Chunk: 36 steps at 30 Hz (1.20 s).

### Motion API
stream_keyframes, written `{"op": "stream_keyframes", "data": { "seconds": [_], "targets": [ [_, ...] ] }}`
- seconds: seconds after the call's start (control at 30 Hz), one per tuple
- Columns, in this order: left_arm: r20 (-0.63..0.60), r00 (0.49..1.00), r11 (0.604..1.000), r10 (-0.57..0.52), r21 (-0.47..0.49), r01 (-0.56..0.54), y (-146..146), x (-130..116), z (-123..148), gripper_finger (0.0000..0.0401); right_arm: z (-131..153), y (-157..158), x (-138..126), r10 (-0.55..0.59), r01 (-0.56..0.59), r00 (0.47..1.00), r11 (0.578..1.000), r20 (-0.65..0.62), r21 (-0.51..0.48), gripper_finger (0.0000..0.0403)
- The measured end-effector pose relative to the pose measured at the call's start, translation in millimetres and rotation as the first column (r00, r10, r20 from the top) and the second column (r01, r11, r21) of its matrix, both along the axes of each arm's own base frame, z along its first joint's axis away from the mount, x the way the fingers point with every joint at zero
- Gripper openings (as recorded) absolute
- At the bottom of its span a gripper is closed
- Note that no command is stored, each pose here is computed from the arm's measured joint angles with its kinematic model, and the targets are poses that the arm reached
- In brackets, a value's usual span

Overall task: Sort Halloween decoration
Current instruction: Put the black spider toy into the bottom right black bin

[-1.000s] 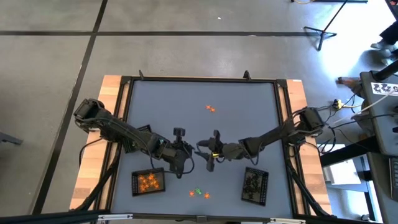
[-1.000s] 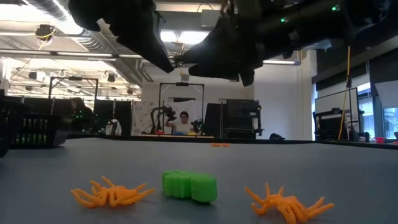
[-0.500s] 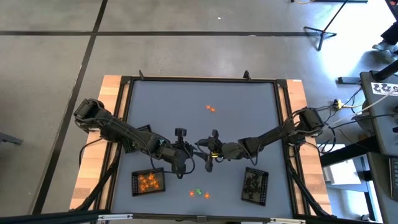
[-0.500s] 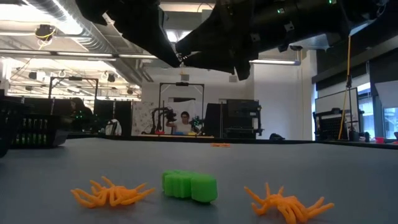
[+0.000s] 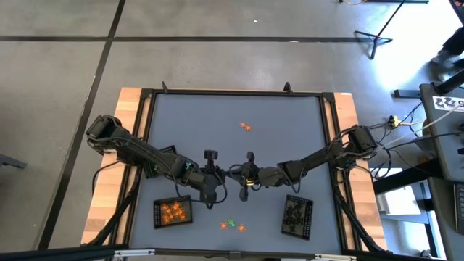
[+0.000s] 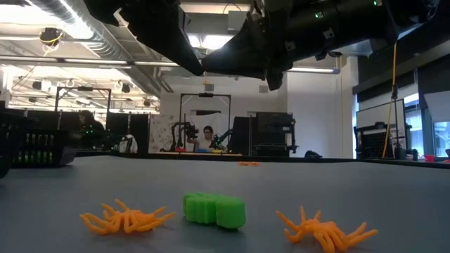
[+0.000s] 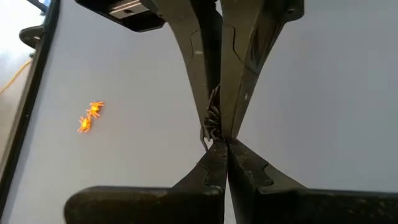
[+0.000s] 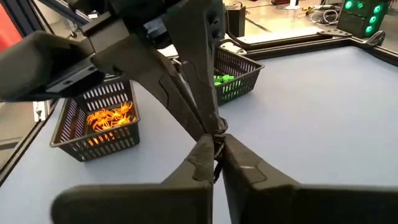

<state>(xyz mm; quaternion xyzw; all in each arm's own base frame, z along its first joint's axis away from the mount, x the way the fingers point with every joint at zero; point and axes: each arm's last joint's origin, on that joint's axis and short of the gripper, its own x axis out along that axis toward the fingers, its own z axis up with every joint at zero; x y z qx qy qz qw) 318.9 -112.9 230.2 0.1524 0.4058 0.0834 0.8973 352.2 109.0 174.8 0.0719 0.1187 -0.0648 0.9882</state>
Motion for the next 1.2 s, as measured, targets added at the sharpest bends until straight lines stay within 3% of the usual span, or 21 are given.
{"op": "stream_keyframes", "data": {
  "seconds": [0.1, 0.27, 0.43, 0.67, 0.93, 1.1, 1.2],
  "targets": [
    [-0.006, 1.000, 1.000, -0.014, -0.022, 0.014, -1, 0, 0, 0.0000, 0, 0, 0, 0.001, -0.001, 1.000, 1.000, 0.000, 0.003, 0.0022],
    [-0.005, 1.000, 0.999, -0.007, -0.042, 0.007, -2, 0, 0, 0.0013, 0, 0, 0, 0.010, -0.010, 1.000, 1.000, -0.001, 0.001, 0.0007],
    [-0.007, 1.000, 0.999, -0.023, -0.035, 0.023, -7, -2, 0, 0.0071, 0, 1, 0, 0.027, -0.027, 1.000, 1.000, -0.002, 0.005, 0.0010],
    [-0.021, 1.000, 0.998, 0.011, 0.061, -0.009, -11, -12, 1, 0.0161, 17, -1, -9, 0.061, -0.060, 0.997, 0.998, -0.036, 0.016, 0.0009],
    [0.080, 0.996, 0.999, 0.048, 0.010, -0.049, -18, -41, 28, 0.0182, 47, 3, -46, 0.192, -0.165, 0.953, 0.978, -0.234, 0.130, 0.0008],
    [0.189, 0.981, 0.999, 0.037, -0.023, -0.033, -23, -66, 26, 0.0179, 71, 31, -79, 0.227, -0.154, 0.880, 0.967, -0.417, 0.201, 0.0006],
    [0.303, 0.953, 0.995, 0.033, -0.096, -0.004, -21, -79, 19, 0.0179, 84, 54, -96, 0.243, -0.144, 0.823, 0.963, -0.513, 0.227, 0.0006]
  ]
}}
